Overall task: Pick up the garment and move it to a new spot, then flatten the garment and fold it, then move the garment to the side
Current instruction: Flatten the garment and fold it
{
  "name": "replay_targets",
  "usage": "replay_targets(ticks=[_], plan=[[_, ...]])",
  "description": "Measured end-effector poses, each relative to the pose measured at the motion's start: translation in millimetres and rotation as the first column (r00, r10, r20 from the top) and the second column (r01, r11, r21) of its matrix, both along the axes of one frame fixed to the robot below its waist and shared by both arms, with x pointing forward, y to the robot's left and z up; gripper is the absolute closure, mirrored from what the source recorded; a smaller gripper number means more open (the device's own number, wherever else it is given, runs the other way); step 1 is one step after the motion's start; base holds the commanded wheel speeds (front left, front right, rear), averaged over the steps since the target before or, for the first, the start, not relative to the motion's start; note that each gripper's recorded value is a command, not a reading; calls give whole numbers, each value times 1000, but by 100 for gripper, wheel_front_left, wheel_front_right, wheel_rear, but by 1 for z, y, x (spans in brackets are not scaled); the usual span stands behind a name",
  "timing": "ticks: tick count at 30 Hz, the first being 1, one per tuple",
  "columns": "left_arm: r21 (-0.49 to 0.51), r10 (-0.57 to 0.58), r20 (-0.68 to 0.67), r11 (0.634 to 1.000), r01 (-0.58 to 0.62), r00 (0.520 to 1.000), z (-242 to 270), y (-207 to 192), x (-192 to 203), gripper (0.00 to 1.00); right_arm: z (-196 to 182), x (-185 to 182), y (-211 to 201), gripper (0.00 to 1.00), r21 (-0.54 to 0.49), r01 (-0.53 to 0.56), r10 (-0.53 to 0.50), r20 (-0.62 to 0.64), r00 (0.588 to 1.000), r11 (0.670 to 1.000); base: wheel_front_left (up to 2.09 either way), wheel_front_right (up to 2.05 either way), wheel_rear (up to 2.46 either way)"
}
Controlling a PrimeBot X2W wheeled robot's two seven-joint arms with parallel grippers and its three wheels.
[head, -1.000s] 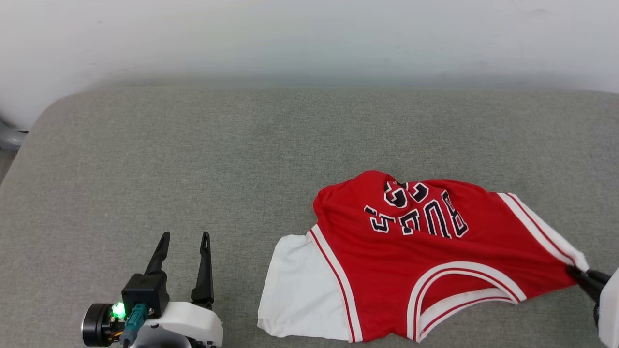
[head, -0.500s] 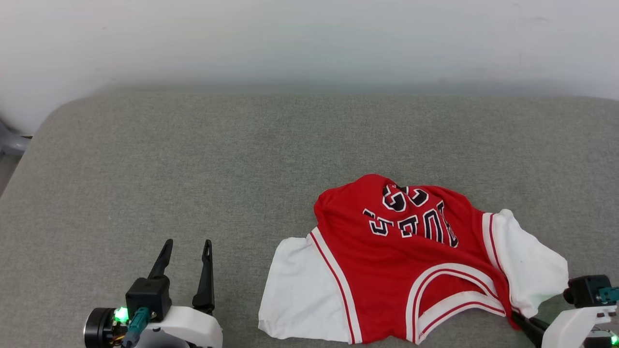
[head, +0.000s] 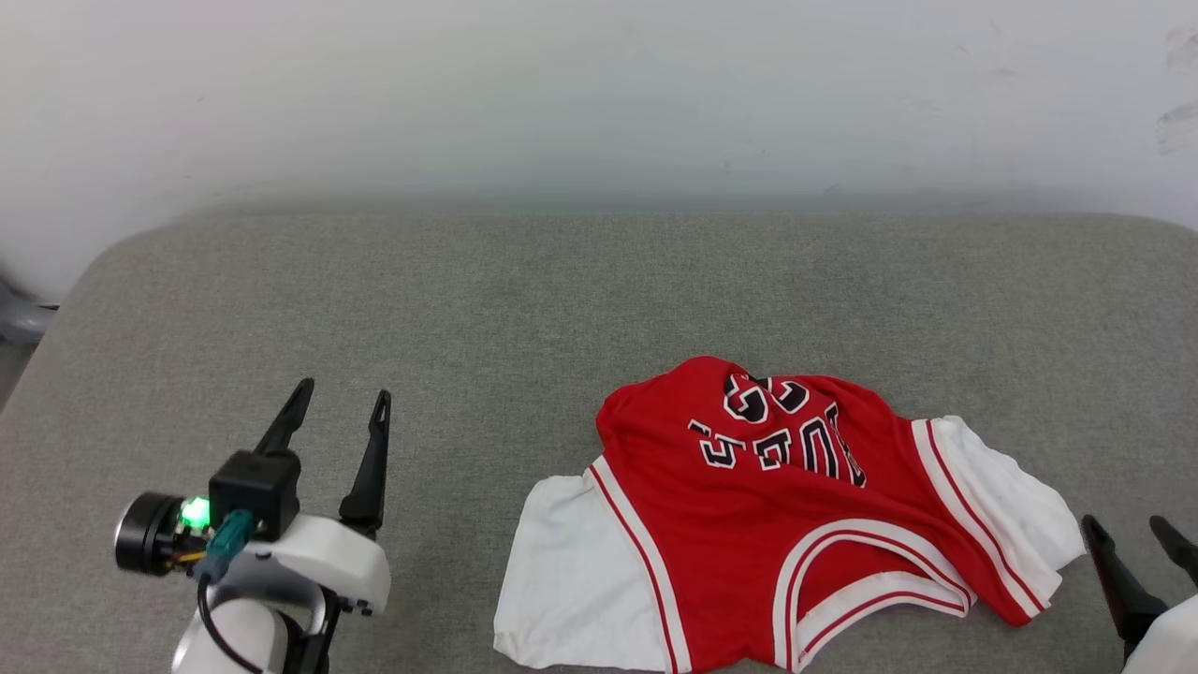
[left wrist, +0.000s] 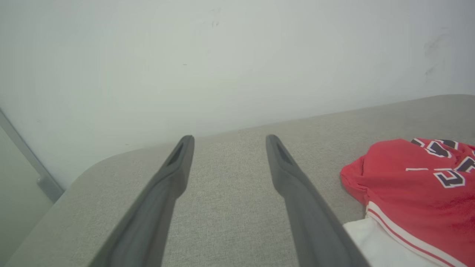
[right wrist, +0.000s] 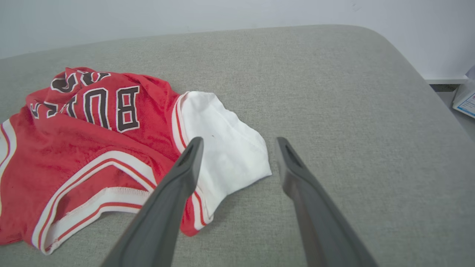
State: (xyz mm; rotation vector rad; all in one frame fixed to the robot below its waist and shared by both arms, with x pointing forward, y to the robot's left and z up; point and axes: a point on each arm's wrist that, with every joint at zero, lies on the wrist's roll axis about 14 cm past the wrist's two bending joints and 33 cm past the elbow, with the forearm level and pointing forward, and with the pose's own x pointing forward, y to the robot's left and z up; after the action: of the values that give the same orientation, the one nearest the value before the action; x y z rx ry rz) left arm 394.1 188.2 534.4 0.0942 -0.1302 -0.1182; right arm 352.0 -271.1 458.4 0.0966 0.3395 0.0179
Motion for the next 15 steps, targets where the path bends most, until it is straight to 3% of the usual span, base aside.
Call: replay_targets(ticks=[3, 8, 11, 15], plan=[[37, -71, -39, 997, 73, 997, 11, -10, 12, 0, 16, 2, -2, 0, -34, 12, -10, 61, 998, 999, 0, 0, 0], [75, -179, -253, 976, 204, 951, -1, -35, 23, 0, 28, 6, 12, 0, -38, 9, -5, 107, 994, 999, 0, 0, 0], [102, -265, -407, 938, 332, 874, -17, -60, 17, 0, 28, 7, 20, 0, -36, 2, 2, 107, 994, 999, 0, 0, 0], [65, -329, -600, 888, 454, 729, -41, -79, 1, 0, 23, 9, 25, 0, -46, -6, 10, 88, 996, 999, 0, 0, 0]])
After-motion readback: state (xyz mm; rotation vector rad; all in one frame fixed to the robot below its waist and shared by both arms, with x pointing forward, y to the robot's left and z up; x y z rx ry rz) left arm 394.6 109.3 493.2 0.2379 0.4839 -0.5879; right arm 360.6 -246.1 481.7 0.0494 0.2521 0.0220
